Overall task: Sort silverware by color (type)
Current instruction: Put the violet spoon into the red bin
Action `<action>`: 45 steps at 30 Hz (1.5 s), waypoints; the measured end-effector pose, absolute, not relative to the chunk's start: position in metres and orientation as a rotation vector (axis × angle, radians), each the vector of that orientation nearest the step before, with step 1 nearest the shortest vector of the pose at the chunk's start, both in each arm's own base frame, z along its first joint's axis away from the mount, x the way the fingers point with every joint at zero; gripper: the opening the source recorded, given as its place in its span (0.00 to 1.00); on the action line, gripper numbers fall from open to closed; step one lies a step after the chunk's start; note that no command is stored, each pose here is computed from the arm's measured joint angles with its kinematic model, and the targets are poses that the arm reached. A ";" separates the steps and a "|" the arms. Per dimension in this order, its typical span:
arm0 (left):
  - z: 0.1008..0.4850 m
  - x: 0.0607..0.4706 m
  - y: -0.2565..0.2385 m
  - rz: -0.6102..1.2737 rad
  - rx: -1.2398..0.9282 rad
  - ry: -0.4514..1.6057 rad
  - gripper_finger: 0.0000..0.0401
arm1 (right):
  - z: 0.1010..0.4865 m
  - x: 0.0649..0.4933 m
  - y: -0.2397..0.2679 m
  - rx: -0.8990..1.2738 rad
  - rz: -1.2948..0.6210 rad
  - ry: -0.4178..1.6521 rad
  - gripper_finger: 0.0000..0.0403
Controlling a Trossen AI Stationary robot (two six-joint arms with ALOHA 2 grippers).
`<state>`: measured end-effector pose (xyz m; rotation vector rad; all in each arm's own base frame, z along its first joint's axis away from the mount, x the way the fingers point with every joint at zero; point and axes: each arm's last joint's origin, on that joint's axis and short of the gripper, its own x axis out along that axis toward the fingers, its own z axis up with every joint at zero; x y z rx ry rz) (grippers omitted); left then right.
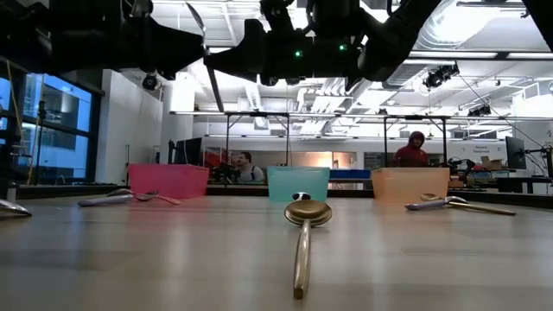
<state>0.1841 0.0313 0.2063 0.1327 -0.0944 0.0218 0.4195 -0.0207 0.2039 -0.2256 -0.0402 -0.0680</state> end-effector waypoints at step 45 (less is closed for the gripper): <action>0.248 0.216 0.064 0.101 0.223 0.111 0.02 | 0.203 0.419 -0.026 -0.155 -0.254 -0.016 0.26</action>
